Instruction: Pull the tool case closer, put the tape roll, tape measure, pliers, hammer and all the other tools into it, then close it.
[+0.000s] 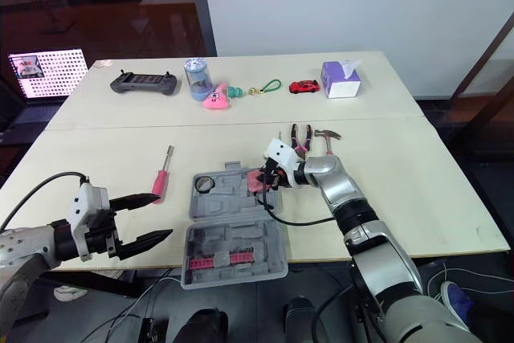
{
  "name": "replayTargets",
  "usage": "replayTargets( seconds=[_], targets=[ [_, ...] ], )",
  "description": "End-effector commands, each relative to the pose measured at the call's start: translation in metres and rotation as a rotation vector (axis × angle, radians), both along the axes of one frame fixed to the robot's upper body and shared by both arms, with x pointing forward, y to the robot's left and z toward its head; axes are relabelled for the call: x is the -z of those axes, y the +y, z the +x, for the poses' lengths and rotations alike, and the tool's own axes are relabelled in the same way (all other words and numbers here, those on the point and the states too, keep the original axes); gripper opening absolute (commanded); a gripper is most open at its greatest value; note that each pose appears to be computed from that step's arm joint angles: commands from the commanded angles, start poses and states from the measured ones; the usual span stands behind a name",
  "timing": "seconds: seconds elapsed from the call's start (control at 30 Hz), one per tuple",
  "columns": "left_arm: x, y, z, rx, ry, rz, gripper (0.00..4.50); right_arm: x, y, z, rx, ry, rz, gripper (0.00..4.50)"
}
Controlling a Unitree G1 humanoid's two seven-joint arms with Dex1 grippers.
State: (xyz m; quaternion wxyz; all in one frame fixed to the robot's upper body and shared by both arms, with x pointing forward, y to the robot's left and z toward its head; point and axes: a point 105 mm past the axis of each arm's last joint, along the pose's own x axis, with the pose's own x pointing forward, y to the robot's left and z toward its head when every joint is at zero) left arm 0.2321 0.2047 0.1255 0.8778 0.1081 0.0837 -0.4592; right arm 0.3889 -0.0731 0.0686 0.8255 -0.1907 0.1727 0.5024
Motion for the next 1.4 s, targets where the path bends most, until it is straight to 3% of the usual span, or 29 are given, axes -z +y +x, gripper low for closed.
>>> replayTargets(
  seconds=[0.03,0.13,0.23,0.33,0.43,0.53,0.63,0.8,0.93,1.13,1.4],
  targets=[
    [-0.006,0.000,0.001,0.013,-0.024,0.015,4.50,0.033,-0.004,-0.011,0.023,0.136,0.002,1.24],
    [-0.005,0.003,0.002,0.006,-0.022,0.016,4.50,0.032,-0.003,-0.010,0.031,0.155,0.040,1.24],
    [-0.004,0.007,0.003,-0.009,-0.020,0.020,4.50,0.016,0.003,-0.007,-0.014,0.080,0.086,1.24],
    [-0.003,0.012,0.005,-0.047,-0.023,0.004,4.50,-0.013,0.004,0.001,-0.043,-0.121,0.112,1.24],
    [-0.001,0.019,0.008,-0.085,-0.022,0.003,4.50,-0.033,-0.002,0.004,-0.038,-0.222,0.122,1.24],
    [0.006,0.035,0.017,-0.181,-0.038,0.028,4.50,-0.042,-0.029,0.012,0.011,-0.385,-0.025,1.24],
    [0.012,0.058,0.025,-0.313,-0.080,0.045,4.50,-0.056,-0.058,0.007,0.067,-0.351,0.019,2.09],
    [0.015,0.103,0.024,-0.552,-0.141,0.026,4.50,-0.081,-0.116,-0.011,0.277,-0.338,0.141,4.47],
    [0.015,0.128,0.017,-0.679,-0.174,0.001,4.50,-0.089,-0.154,-0.030,0.446,-0.361,0.185,4.47],
    [0.015,0.194,-0.004,-0.996,-0.221,-0.036,4.50,-0.071,-0.233,-0.082,0.731,-0.351,0.203,4.47],
    [0.009,0.196,0.004,-0.959,-0.236,-0.056,4.50,-0.057,-0.275,-0.101,0.911,-0.340,0.278,4.47]
  ],
)
